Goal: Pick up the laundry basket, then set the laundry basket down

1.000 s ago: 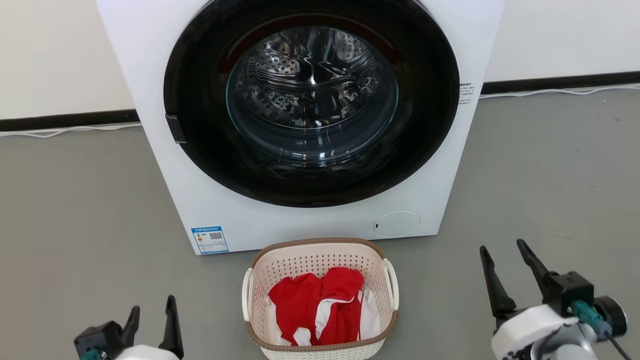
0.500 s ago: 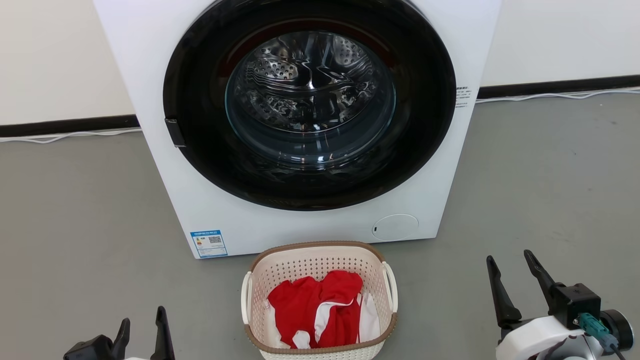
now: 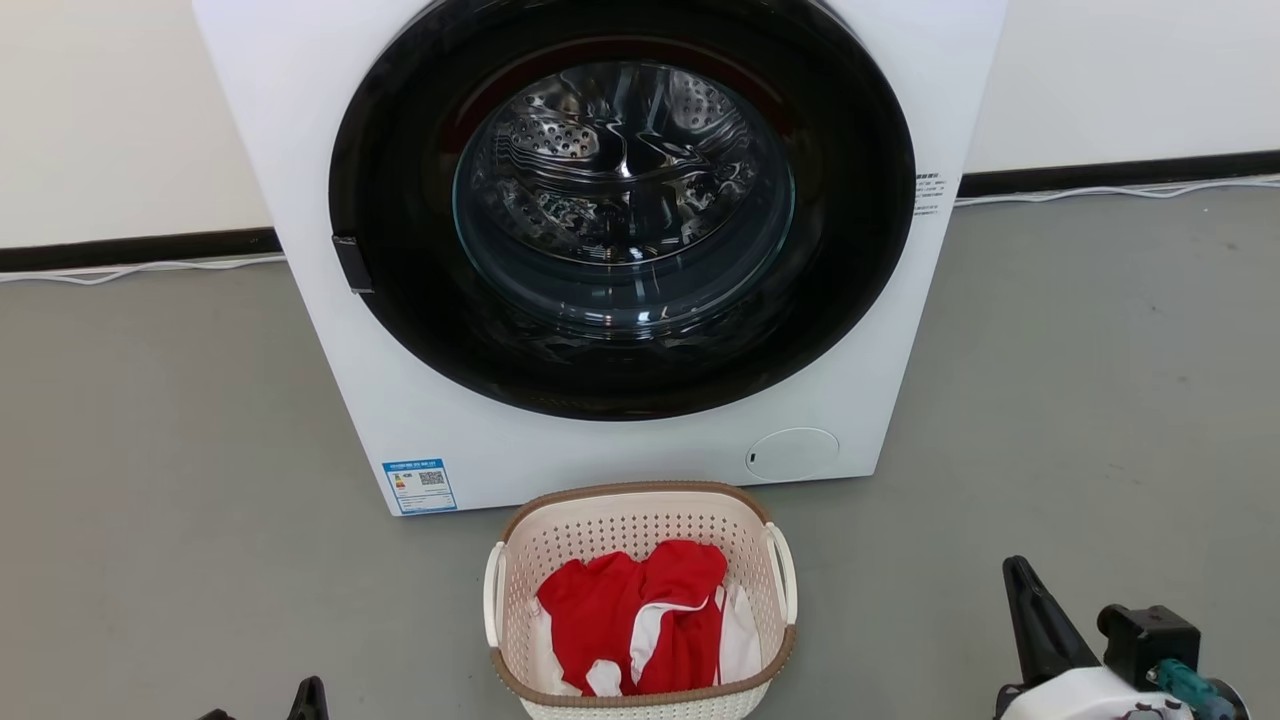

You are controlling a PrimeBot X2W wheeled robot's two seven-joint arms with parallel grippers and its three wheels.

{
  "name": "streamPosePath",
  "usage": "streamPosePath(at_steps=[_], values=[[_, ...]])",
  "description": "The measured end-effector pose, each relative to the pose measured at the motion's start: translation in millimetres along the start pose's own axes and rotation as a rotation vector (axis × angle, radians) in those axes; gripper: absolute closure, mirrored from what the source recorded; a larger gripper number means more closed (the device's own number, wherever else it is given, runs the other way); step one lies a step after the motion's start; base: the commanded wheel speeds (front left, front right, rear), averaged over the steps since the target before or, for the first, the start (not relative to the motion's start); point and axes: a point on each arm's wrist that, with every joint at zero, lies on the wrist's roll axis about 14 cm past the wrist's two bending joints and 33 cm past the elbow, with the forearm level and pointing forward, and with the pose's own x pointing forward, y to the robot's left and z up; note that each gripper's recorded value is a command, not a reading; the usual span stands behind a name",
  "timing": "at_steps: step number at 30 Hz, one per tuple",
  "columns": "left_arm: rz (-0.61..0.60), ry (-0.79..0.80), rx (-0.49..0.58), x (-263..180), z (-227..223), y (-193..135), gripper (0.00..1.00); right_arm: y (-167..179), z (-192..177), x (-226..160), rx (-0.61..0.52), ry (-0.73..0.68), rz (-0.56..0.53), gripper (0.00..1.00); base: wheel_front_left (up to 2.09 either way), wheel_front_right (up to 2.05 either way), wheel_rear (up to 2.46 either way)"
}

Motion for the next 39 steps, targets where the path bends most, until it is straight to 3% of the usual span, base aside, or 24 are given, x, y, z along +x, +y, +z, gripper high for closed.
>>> streamPosePath(at_steps=[39], values=[[-0.017, 0.060, -0.389, 10, 4, -10, 1.00, -6, 4, 7, 0.479, 0.003, -0.071, 1.00, 0.00, 0.00, 0.00]])
